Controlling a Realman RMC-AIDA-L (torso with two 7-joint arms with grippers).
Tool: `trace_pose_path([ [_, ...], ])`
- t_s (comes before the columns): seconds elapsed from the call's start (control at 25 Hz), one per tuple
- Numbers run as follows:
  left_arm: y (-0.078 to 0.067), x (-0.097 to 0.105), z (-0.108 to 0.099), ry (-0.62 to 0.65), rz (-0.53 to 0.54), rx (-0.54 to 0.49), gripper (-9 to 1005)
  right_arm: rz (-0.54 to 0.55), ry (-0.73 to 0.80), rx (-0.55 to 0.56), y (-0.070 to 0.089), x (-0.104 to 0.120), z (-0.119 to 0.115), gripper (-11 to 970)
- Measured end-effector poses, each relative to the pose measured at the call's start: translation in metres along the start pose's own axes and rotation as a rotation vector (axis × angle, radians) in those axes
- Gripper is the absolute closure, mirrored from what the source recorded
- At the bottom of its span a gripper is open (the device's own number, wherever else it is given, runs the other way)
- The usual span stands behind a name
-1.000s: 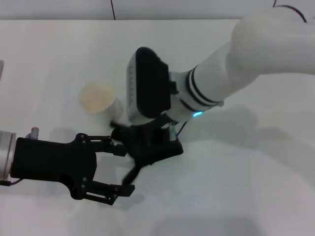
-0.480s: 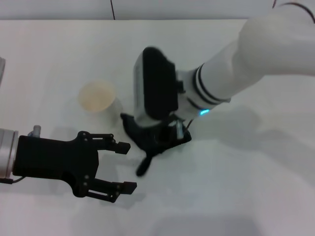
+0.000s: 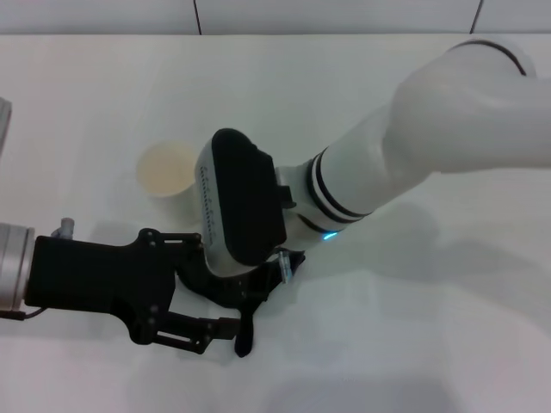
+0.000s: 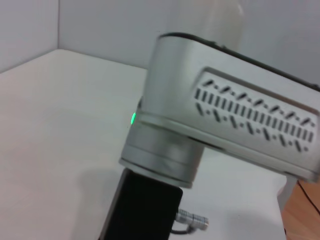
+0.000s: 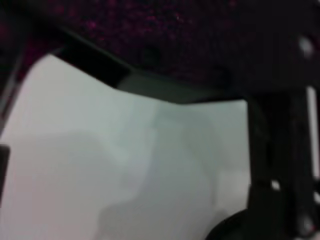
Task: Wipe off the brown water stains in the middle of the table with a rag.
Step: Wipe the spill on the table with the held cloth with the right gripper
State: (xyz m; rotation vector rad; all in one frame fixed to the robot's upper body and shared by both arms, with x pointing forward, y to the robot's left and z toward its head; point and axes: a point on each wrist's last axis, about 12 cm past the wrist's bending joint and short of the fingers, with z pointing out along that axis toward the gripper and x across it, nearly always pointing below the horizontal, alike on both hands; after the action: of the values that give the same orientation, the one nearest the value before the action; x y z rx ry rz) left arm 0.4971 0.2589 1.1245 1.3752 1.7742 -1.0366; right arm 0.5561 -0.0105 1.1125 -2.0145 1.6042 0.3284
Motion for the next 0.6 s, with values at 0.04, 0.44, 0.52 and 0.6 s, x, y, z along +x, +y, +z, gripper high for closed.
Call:
trace_pose_path([
  [0.04, 0.0, 0.0, 0.0, 0.0, 0.001, 0.001, 134, -0.007, -0.005, 0.008, 0.0, -0.001, 0.001, 888],
  [0.44, 0.0, -0.001, 0.002, -0.004, -0.003, 0.005, 134, 0.056, 0.008, 0.103, -0.021, 0.016, -0.003, 889],
  [0.52, 0.0, -0.001, 0.001, -0.006, -0.005, 0.002, 134, 0.084, 0.007, 0.118, -0.027, 0.021, -0.007, 889],
  [0.6, -0.001, 0.0, 0.0, -0.009, -0.008, -0.004, 134, 0.098, 0.007, 0.122, -0.029, 0.024, -0.014, 889],
])
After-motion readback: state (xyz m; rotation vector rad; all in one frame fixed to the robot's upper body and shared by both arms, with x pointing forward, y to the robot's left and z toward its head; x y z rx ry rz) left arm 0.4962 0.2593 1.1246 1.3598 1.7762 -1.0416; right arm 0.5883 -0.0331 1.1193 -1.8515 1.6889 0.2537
